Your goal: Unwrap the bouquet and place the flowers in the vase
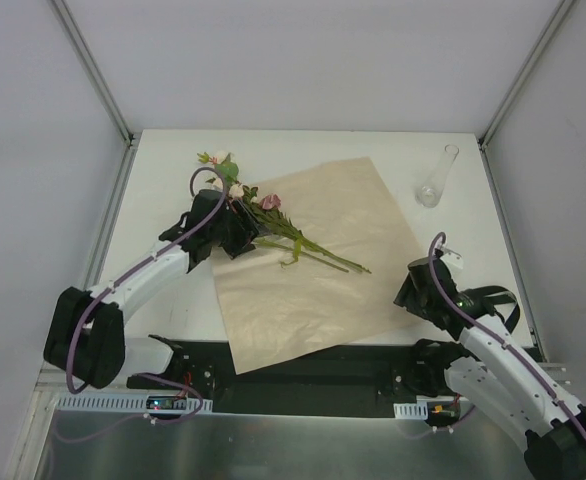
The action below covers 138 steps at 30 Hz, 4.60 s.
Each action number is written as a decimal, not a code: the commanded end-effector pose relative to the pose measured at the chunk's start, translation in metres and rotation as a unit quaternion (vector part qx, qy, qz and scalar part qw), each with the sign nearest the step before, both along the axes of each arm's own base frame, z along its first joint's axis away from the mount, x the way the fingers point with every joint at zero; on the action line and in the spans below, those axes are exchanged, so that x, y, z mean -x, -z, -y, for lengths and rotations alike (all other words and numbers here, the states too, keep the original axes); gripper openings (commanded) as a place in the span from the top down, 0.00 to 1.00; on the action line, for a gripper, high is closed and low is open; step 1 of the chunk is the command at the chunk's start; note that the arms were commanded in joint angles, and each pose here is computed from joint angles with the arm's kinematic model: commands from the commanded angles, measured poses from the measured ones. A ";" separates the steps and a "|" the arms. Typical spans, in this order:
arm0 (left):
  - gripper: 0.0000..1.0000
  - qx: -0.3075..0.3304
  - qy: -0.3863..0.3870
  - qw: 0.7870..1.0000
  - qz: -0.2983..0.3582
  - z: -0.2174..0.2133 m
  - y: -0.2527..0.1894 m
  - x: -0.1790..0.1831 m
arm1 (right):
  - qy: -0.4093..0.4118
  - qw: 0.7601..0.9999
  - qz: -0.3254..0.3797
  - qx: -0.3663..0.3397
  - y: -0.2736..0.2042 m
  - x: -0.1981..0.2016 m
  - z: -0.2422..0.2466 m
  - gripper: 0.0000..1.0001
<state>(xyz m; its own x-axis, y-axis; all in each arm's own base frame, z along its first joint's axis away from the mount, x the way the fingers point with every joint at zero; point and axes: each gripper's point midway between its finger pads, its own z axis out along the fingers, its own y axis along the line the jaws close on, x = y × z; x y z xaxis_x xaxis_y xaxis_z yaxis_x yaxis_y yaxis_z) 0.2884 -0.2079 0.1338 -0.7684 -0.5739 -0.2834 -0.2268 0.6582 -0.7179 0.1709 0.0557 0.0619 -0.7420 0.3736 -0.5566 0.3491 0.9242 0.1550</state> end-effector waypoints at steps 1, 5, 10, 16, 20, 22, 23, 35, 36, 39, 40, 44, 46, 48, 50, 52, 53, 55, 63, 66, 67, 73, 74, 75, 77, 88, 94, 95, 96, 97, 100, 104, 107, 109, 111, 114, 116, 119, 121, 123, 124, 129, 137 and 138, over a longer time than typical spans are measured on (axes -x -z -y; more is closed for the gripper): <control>0.41 0.028 -0.084 0.993 -0.080 -0.007 0.014 -0.032 | 0.027 0.998 0.048 -0.036 -0.010 -0.010 -0.001 0.39; 0.45 0.044 -0.140 0.979 -0.140 -0.005 0.033 -0.045 | 0.016 0.996 0.077 -0.043 -0.025 -0.010 0.000 0.37; 0.56 0.042 -0.179 0.968 -0.172 -0.003 0.053 -0.058 | 0.004 0.995 0.098 -0.033 -0.041 -0.007 0.005 0.34; 0.67 0.041 -0.212 0.957 -0.196 -0.005 0.069 -0.064 | 0.002 0.994 0.107 -0.011 -0.049 -0.006 0.014 0.32; 0.75 0.035 -0.219 0.955 -0.195 -0.006 0.073 -0.070 | 0.000 0.994 0.109 -0.008 -0.048 -0.005 0.015 0.32; 0.76 0.033 -0.222 0.955 -0.193 -0.006 0.074 -0.073 | -0.001 0.994 0.107 -0.006 -0.047 -0.006 0.015 0.31; 0.76 0.032 -0.223 0.955 -0.194 -0.006 0.075 -0.074 | -0.001 0.994 0.106 -0.006 -0.046 -0.005 0.015 0.31; 0.58 0.006 -0.238 0.953 -0.187 -0.019 0.084 -0.058 | -0.008 0.994 0.107 -0.014 -0.048 -0.007 0.011 0.31; 0.58 0.009 -0.241 0.951 -0.191 -0.019 0.086 -0.058 | -0.008 0.994 0.106 -0.016 -0.048 -0.007 0.010 0.31; 0.58 0.006 -0.238 0.952 -0.191 -0.017 0.087 -0.061 | -0.009 0.994 0.105 -0.016 -0.048 -0.007 0.009 0.31; 0.59 0.007 -0.238 0.953 -0.187 -0.017 0.084 -0.065 | -0.010 0.994 0.105 -0.017 -0.048 -0.007 0.009 0.31; 0.63 0.003 -0.247 0.950 -0.191 -0.018 0.089 -0.070 | -0.009 0.994 0.106 -0.017 -0.049 -0.006 0.010 0.30; 0.65 0.003 -0.249 0.950 -0.190 -0.018 0.089 -0.072 | -0.008 0.994 0.106 -0.015 -0.050 -0.006 0.011 0.30; 0.69 0.003 -0.251 0.949 -0.191 -0.019 0.090 -0.073 | -0.009 0.994 0.108 -0.014 -0.051 -0.006 0.011 0.30; 0.75 0.005 -0.249 0.950 -0.188 -0.019 0.088 -0.074 | -0.008 0.994 0.107 -0.012 -0.051 -0.006 0.012 0.30; 0.89 0.005 -0.249 0.950 -0.187 -0.020 0.087 -0.072 | -0.008 0.994 0.107 -0.014 -0.053 -0.006 0.011 0.30; 0.94 0.007 -0.249 0.951 -0.182 -0.021 0.083 -0.072 | -0.008 0.994 0.108 -0.014 -0.053 -0.006 0.011 0.30; 1.00 0.007 -0.248 0.952 -0.179 -0.024 0.081 -0.066 | -0.011 0.994 0.107 -0.018 -0.055 -0.006 0.009 0.30; 1.00 0.033 -0.225 0.969 -0.091 -0.039 0.022 -0.034 | -0.008 0.995 0.104 -0.007 -0.061 -0.002 0.015 0.28; 1.00 0.058 -0.208 0.975 -0.056 -0.041 -0.004 -0.019 | -0.010 0.995 0.104 -0.004 -0.067 -0.001 0.016 0.28; 1.00 0.073 -0.203 0.976 -0.029 -0.043 -0.023 -0.014 | -0.011 0.994 0.105 -0.005 -0.069 -0.001 0.016 0.28; 1.00 0.034 -0.070 0.983 0.168 -0.042 -0.111 0.002 | -0.119 0.984 0.121 -0.047 -0.091 -0.003 -0.017 0.22; 1.00 0.029 -0.036 0.979 0.200 -0.037 -0.124 0.004 | -0.167 0.976 0.114 -0.080 -0.093 0.002 -0.036 0.19; 1.00 0.029 -0.005 0.970 0.243 -0.031 -0.150 0.004 | -0.194 0.968 0.126 -0.098 -0.101 0.000 -0.048 0.17; 1.00 0.019 0.101 0.953 0.284 -0.009 -0.163 0.015 | -0.269 0.944 0.116 -0.149 -0.111 0.009 -0.077 0.12; 1.00 0.093 0.438 0.834 0.321 0.104 -0.197 0.057 | -0.381 0.845 0.229 -0.296 -0.226 0.009 -0.144 0.12; 1.00 0.066 0.452 0.837 0.303 0.115 -0.162 0.056 | -0.291 0.854 0.301 -0.310 -0.251 -0.015 -0.144 0.27; 1.00 0.066 0.453 0.839 0.293 0.115 -0.154 0.057 | -0.275 0.849 0.315 -0.324 -0.258 -0.020 -0.147 0.33; 1.00 0.068 0.452 0.842 0.286 0.114 -0.152 0.058 | -0.267 0.850 0.305 -0.337 -0.254 -0.019 -0.154 0.43; 1.00 0.070 0.456 0.840 0.285 0.115 -0.150 0.061 | -0.259 0.851 0.307 -0.337 -0.254 -0.021 -0.156 0.45; 1.00 0.054 0.452 0.840 0.295 0.111 -0.148 0.063 | -0.245 0.865 0.312 -0.306 -0.254 -0.036 -0.173 0.44; 1.00 0.040 0.449 0.843 0.295 0.108 -0.142 0.065 | -0.252 0.878 0.309 -0.263 -0.257 -0.043 -0.193 0.37; 1.00 0.036 0.449 0.841 0.299 0.108 -0.143 0.068 | -0.225 0.903 0.295 -0.216 -0.253 -0.054 -0.194 0.33; 1.00 0.032 0.450 0.840 0.303 0.108 -0.143 0.070 | -0.210 0.910 0.293 -0.203 -0.251 -0.058 -0.197 0.33; 1.00 0.030 0.453 0.840 0.297 0.111 -0.139 0.071 | -0.190 0.914 0.292 -0.208 -0.254 -0.059 -0.199 0.33; 1.00 0.037 0.460 0.838 0.290 0.114 -0.138 0.076 | -0.187 0.914 0.293 -0.209 -0.259 -0.063 -0.207 0.34; 1.00 0.037 0.461 0.837 0.292 0.115 -0.138 0.077 | -0.181 0.924 0.278 -0.190 -0.250 -0.066 -0.208 0.34; 1.00 0.034 0.462 0.836 0.295 0.115 -0.139 0.078 | -0.184 0.924 0.279 -0.186 -0.253 -0.068 -0.214 0.33; 1.00 0.032 0.461 0.835 0.299 0.114 -0.141 0.079 | -0.185 0.926 0.274 -0.183 -0.253 -0.068 -0.217 0.34; 1.00 0.025 0.456 0.835 0.306 0.112 -0.143 0.078 | -0.189 0.928 0.270 -0.174 -0.251 -0.064 -0.217 0.34; 1.00 0.015 0.449 0.839 0.309 0.110 -0.142 0.075 | -0.179 0.929 0.275 -0.169 -0.254 -0.064 -0.213 0.35; 1.00 -0.006 0.433 0.846 0.312 0.104 -0.143 0.070 | -0.180 0.929 0.265 -0.186 -0.246 -0.053 -0.216 0.40; 1.00 0.008 0.443 0.843 0.306 0.107 -0.144 0.076 | -0.142 0.930 0.275 -0.200 -0.251 -0.065 -0.223 0.41; 1.00 0.010 0.445 0.842 0.305 0.108 -0.144 0.076 | -0.142 0.931 0.273 -0.196 -0.248 -0.067 -0.226 0.41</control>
